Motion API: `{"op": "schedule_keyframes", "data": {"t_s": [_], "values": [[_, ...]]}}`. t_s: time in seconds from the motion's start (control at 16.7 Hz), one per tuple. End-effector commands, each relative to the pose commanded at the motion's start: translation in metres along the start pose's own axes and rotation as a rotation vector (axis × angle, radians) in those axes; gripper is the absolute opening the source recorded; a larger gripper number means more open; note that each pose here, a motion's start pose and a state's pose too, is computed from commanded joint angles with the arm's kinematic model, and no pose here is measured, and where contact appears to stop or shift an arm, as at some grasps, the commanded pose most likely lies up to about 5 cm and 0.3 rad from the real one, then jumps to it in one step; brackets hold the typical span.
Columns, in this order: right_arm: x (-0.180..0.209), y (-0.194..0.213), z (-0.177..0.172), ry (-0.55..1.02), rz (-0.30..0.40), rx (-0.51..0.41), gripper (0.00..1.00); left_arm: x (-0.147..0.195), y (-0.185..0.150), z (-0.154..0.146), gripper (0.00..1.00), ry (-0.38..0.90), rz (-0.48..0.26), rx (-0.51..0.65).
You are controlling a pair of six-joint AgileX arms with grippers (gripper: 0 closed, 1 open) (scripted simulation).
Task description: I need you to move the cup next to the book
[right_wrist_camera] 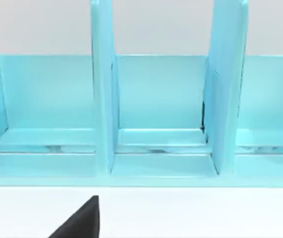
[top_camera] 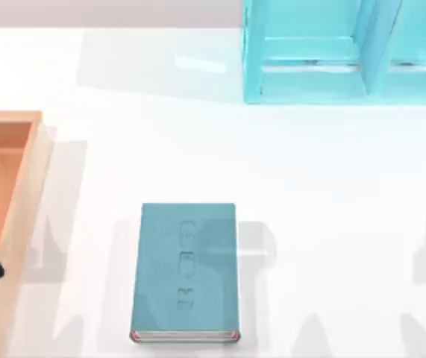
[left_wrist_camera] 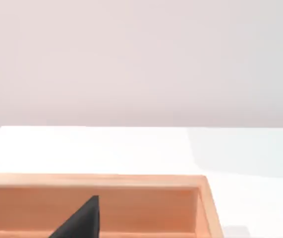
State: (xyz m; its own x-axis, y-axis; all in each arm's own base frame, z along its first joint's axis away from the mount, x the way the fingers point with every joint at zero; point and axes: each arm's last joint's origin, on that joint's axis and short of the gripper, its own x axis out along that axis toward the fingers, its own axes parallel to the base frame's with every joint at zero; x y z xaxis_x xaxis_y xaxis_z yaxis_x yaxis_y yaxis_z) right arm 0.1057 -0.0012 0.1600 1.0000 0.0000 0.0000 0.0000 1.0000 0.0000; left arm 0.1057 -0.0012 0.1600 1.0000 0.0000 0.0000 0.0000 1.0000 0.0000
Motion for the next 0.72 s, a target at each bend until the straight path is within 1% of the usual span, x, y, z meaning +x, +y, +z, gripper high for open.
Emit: {"op": "schedule_keyframes", "data": {"t_s": [0.18, 0.3, 0.36, 0.54, 0.72], "values": [[0.000, 0.000, 0.001, 0.004, -0.001, -0.009, 1.00, 0.000, 0.000, 0.000, 1.00, 0.000, 0.000, 0.000], [0.000, -0.001, 0.003, 0.025, -0.009, -0.056, 1.00, 0.000, 0.000, 0.000, 1.00, 0.000, 0.000, 0.000], [0.001, -0.002, 0.005, 0.047, -0.018, -0.097, 1.00, 0.000, 0.000, 0.000, 1.00, 0.000, 0.000, 0.000], [0.003, -0.006, 0.010, 0.159, -0.050, -0.275, 1.00, 0.000, 0.000, 0.000, 1.00, 0.000, 0.000, 0.000], [0.007, -0.014, 0.010, 0.359, -0.071, -0.520, 1.00, 0.000, 0.000, 0.000, 1.00, 0.000, 0.000, 0.000]]}}
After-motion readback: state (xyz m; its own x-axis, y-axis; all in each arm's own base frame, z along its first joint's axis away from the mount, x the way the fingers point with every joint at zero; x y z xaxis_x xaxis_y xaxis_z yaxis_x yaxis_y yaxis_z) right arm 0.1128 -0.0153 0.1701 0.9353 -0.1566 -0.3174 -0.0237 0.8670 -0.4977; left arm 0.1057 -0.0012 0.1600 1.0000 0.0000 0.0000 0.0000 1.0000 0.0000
